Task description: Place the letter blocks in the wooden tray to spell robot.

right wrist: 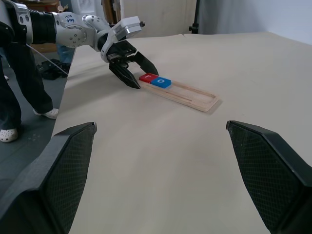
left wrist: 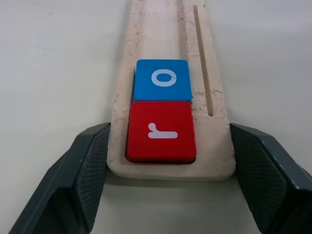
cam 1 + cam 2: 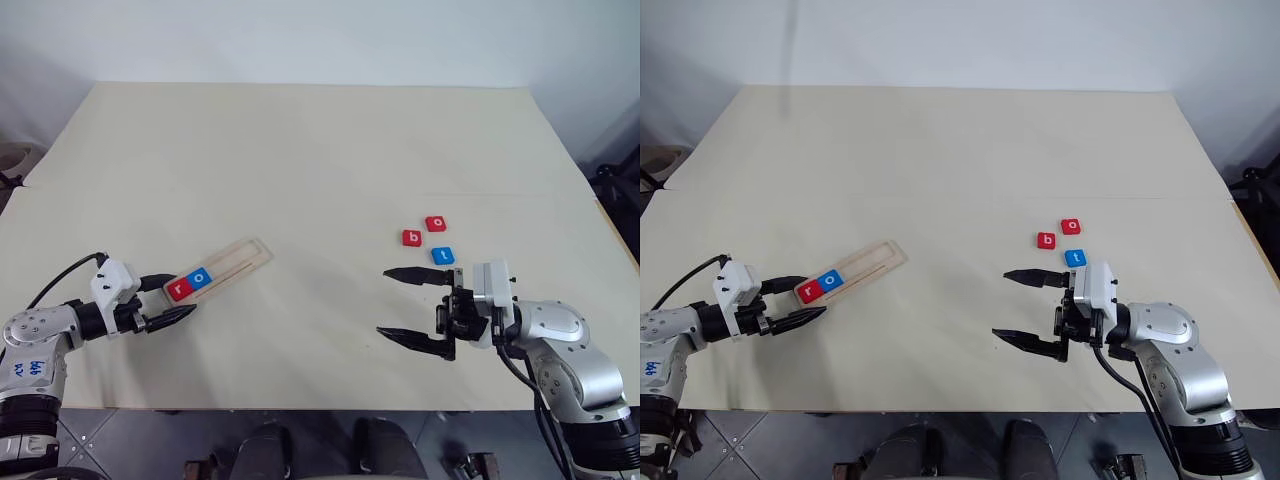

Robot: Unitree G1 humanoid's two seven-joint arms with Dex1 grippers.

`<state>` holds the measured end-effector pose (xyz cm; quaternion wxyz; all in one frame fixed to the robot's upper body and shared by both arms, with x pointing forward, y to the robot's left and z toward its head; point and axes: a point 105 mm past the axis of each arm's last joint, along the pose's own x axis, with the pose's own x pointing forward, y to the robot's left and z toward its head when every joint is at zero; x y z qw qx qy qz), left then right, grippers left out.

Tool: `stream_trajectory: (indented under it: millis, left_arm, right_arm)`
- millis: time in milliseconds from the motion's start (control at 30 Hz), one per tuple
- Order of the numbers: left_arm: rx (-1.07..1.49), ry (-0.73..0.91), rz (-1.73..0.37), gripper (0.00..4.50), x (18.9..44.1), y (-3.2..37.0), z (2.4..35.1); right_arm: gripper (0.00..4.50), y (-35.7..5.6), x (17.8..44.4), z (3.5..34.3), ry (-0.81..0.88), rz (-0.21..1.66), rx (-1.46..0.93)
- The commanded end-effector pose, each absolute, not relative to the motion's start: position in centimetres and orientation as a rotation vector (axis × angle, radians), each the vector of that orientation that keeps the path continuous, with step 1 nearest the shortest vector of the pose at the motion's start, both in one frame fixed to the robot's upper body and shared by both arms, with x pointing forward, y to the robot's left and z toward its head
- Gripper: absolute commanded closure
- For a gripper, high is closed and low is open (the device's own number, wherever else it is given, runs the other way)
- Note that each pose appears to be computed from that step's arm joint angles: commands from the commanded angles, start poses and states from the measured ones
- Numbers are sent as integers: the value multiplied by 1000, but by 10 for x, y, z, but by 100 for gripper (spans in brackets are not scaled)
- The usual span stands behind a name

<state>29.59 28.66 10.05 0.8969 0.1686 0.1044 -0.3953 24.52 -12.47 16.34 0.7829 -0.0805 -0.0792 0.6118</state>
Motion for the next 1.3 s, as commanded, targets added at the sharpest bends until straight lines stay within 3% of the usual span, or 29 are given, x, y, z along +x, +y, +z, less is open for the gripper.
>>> stream_trajectory:
  millis: [33,200,500,767,1033,1133,1300]
  left_arm:
    - [387,161,-926,111,296,259,110]
    - [478,132,-1133,111,298,208,121]
    - [567,146,-1399,111,306,143,110]
    - [600,131,-1466,111,324,112,101]
    - [564,171,-1483,111,324,111,95]
    - [530,180,-1460,14,324,113,96]
    - [482,93,-1408,3,325,125,110]
  right_arm:
    - [0,-131,239,173,-193,1308,-205]
    - [0,-150,234,171,-145,1251,-229]
    - [0,-181,212,162,-55,1112,-239]
    - [0,-206,191,157,-6,955,-243]
    - [0,-208,191,151,0,925,-226]
    - [0,-208,194,151,-7,921,-219]
    - [0,-219,198,149,-11,855,-216]
